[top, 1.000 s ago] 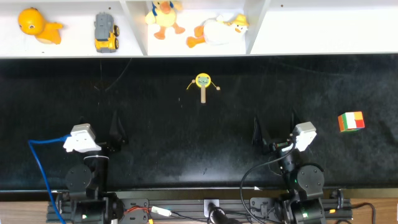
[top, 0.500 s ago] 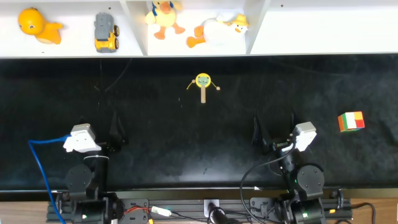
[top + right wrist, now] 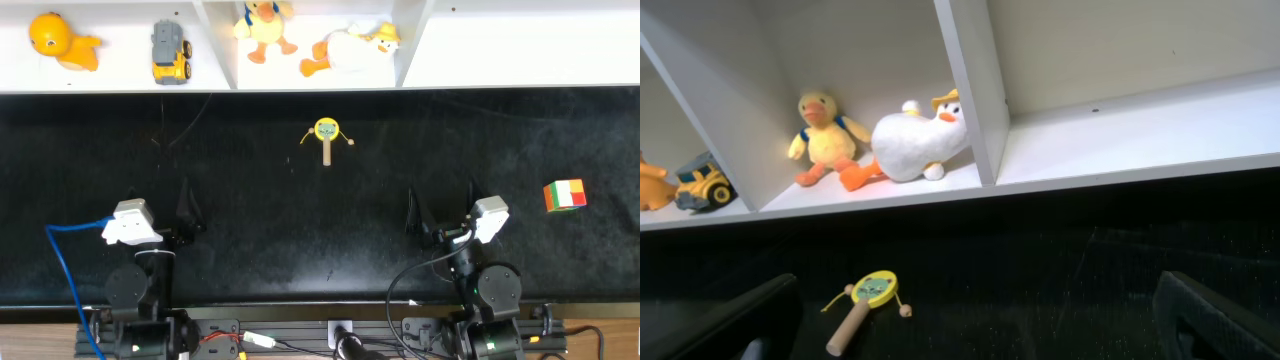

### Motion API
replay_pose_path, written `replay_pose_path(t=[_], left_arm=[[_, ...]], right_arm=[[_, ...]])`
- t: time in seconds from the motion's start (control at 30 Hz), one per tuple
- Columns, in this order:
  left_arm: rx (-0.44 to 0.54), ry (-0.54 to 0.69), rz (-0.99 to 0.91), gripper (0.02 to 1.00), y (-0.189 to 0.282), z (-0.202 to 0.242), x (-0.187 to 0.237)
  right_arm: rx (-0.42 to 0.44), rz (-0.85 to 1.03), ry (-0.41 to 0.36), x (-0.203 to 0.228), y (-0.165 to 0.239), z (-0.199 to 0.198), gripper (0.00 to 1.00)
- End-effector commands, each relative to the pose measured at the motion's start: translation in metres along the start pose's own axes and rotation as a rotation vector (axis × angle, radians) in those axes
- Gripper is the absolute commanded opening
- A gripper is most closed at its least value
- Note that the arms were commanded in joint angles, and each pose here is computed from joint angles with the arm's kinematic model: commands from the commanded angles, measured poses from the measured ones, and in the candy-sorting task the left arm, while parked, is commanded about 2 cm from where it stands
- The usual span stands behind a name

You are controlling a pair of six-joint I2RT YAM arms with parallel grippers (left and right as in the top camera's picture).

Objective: Store Toys

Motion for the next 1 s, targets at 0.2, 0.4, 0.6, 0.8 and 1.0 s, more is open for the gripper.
replay_pose_path(t=[0.2, 0.4, 0.6, 0.8, 1.0], left_arm=[[-0.004, -0.005, -0.008, 0.998, 0.000, 0.000, 0.001], [-0.004, -0.005, -0.008, 0.998, 0.000, 0.000, 0.001], [-0.004, -0.005, -0.008, 0.998, 0.000, 0.000, 0.001], [-0.004, -0.005, -0.008, 0.998, 0.000, 0.000, 0.001], [-0.004, -0.005, -0.008, 0.998, 0.000, 0.000, 0.001]], right_arm=[[-0.010, 0.001, 0.000, 0.003, 0.000, 0.000, 0.996], [-0.043, 0.003, -0.119, 0.002, 0.000, 0.003, 0.998], [-0.191, 0.062, -0.156, -0.008, 0.005, 0.022, 0.993], [-0.148, 0.139, -0.130, -0.042, 0.011, 0.036, 0.998], [-0.120, 0.265, -0.101, -0.086, -0.003, 0.056, 0.998]])
Point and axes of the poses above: each gripper's point midway between its finger pads, its own y axis back along the fingers, its own z axis along the line the jaws close on, x = y × z, the point moved 9 cm from there along y, back along the fingers, and after that the axes turned 7 degrees about -y, right-handed, at the moved point
